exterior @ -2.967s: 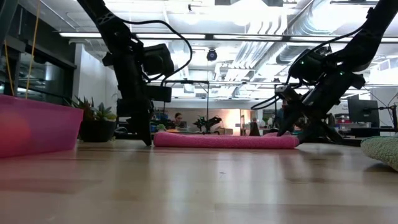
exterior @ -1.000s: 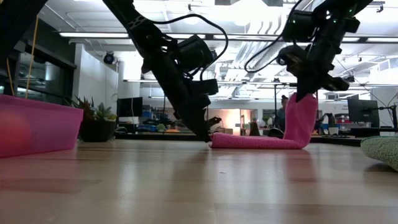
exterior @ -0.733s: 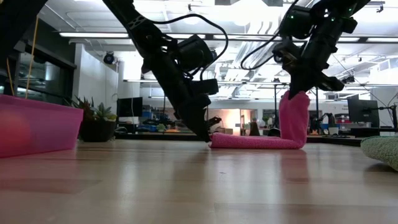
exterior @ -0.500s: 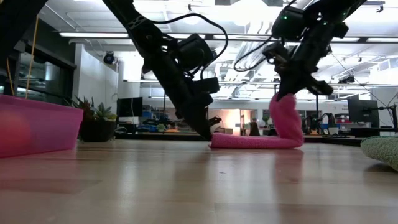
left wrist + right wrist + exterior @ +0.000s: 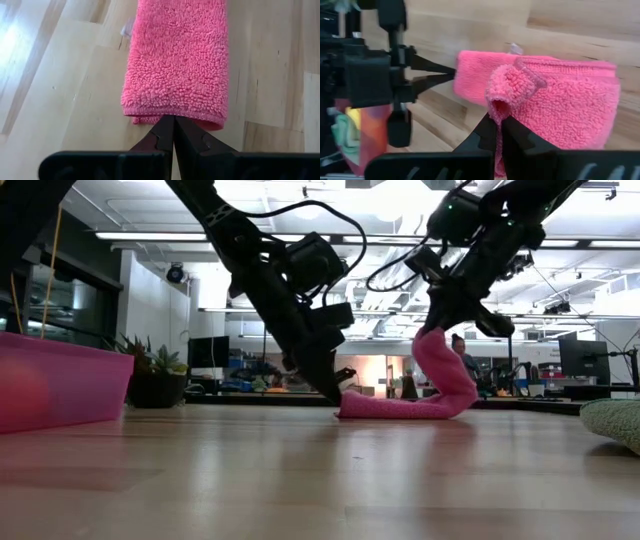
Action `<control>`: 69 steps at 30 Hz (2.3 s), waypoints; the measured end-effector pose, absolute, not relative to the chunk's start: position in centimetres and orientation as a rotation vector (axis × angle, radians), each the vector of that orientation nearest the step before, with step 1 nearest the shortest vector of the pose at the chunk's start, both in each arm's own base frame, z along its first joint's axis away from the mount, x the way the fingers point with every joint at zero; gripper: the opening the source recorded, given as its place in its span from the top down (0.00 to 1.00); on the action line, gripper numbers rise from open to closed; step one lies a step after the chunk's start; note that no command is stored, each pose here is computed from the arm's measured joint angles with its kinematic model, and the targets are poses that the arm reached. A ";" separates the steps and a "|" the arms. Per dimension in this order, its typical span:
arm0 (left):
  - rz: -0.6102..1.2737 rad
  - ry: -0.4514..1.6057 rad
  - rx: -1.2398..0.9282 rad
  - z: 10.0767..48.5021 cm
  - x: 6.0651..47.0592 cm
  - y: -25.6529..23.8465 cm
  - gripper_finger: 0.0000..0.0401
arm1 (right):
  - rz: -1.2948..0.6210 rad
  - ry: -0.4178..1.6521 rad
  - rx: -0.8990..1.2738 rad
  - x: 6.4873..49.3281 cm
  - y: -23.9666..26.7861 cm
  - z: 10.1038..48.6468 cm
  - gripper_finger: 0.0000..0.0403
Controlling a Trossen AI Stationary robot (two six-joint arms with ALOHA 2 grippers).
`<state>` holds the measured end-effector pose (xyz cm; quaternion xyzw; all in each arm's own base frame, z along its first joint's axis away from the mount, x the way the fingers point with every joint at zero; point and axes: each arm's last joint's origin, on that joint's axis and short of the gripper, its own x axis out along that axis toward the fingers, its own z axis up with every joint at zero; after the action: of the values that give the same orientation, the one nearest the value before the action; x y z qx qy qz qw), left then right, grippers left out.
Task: Fold microfiber towels
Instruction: Fold the pink microfiber towel
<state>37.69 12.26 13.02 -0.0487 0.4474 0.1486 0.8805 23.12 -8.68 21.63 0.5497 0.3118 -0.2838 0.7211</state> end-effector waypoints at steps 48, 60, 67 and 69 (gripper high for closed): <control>0.315 0.916 -0.098 13.1 37.8 12.3 1.00 | -0.577 0.603 1.394 28.8 -8.9 16.5 0.77; 0.333 0.922 -0.093 13.3 37.6 12.5 1.00 | -0.464 0.492 1.280 28.0 -10.8 19.1 0.56; 0.366 0.894 -0.065 15.3 36.8 13.7 1.00 | -0.484 0.626 1.019 24.3 -11.7 20.8 0.56; 0.377 0.890 -0.070 16.0 36.4 14.0 1.00 | -0.467 0.695 0.942 23.5 -11.3 20.9 0.56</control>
<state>36.39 14.01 16.05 -0.0335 0.4277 0.1814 0.8849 23.49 -11.33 20.94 0.4402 0.3252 -0.2185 0.8079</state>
